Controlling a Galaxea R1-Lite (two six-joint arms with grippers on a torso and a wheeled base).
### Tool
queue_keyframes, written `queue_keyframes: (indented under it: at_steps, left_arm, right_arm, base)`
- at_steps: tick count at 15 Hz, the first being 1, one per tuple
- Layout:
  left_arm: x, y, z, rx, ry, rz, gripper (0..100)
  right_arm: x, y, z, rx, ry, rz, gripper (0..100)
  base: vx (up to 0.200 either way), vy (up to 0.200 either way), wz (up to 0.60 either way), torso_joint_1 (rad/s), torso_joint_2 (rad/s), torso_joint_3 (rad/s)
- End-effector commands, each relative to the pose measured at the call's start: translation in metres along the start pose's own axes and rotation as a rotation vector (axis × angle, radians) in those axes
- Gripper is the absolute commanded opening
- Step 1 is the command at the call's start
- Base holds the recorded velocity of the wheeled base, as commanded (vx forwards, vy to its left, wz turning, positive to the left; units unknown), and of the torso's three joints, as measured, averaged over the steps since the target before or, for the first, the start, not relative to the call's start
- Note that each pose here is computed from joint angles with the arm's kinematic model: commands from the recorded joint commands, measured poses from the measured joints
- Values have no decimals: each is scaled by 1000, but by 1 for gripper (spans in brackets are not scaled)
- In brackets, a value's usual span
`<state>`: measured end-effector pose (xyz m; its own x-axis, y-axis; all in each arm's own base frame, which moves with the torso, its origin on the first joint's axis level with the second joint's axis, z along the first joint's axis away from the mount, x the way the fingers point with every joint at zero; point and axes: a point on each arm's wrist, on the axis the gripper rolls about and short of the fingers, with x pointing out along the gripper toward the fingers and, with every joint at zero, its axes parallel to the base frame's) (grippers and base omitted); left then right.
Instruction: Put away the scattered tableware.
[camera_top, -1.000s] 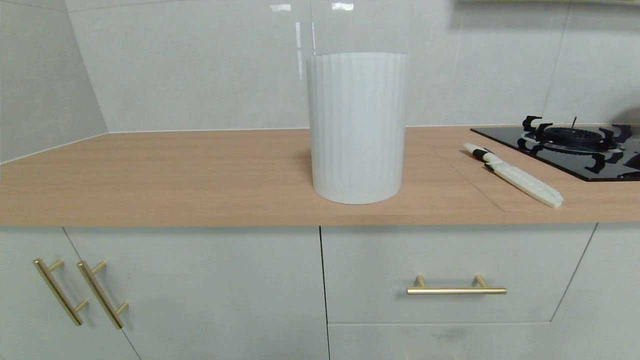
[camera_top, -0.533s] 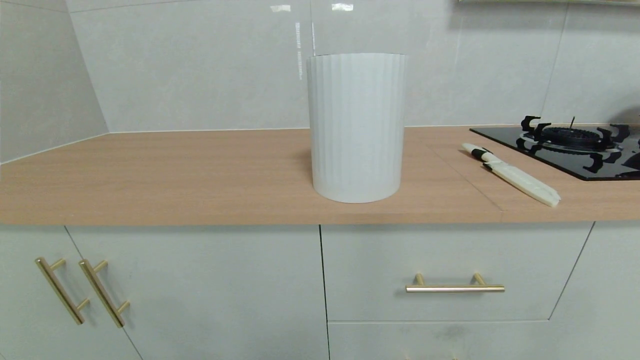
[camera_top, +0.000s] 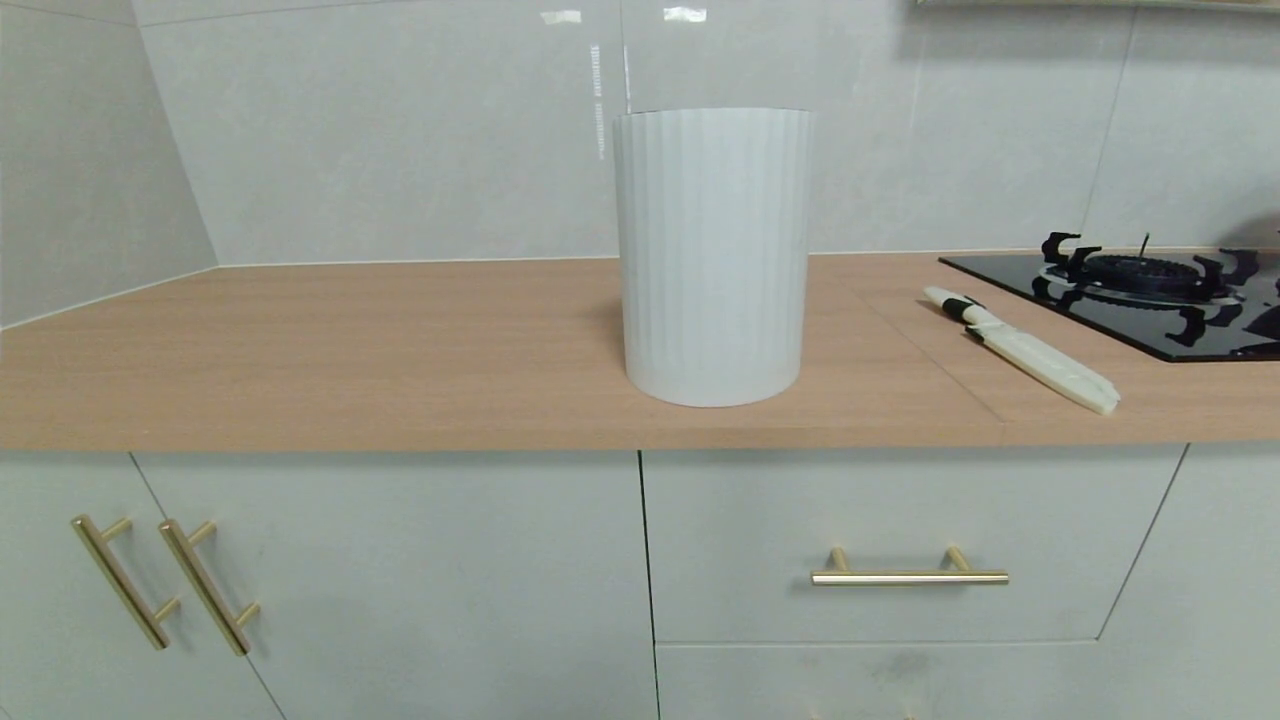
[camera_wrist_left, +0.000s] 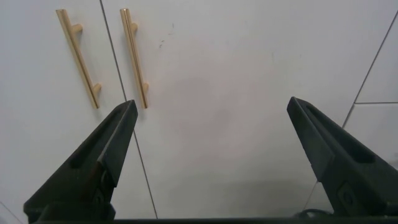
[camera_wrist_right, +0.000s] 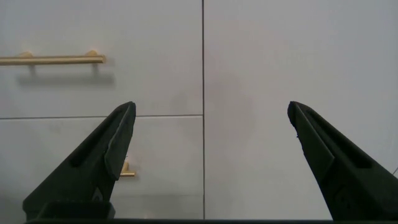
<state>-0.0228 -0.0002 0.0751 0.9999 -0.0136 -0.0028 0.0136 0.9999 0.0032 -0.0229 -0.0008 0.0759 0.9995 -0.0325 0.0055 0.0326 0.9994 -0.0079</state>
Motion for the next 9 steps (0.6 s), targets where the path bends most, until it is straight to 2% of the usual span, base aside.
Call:
queue_keyframes:
  at_steps: [1,4,9]
  left_arm:
    - [0,0,0,0,0,0,100]
    - [0,0,0,0,0,0,100]
    - [0,0,0,0,0,0,100]
  right_arm:
    - [0,0,0,0,1,0,100]
    - [0,0,0,-1,1,-1,100]
    - [0,0,0,-1,1,0,100]
  base:
    - [0,0,0,51,-188,-149]
    - [0,0,0,69,-253,-263]
    - [0,0,0,175,-499,-293]
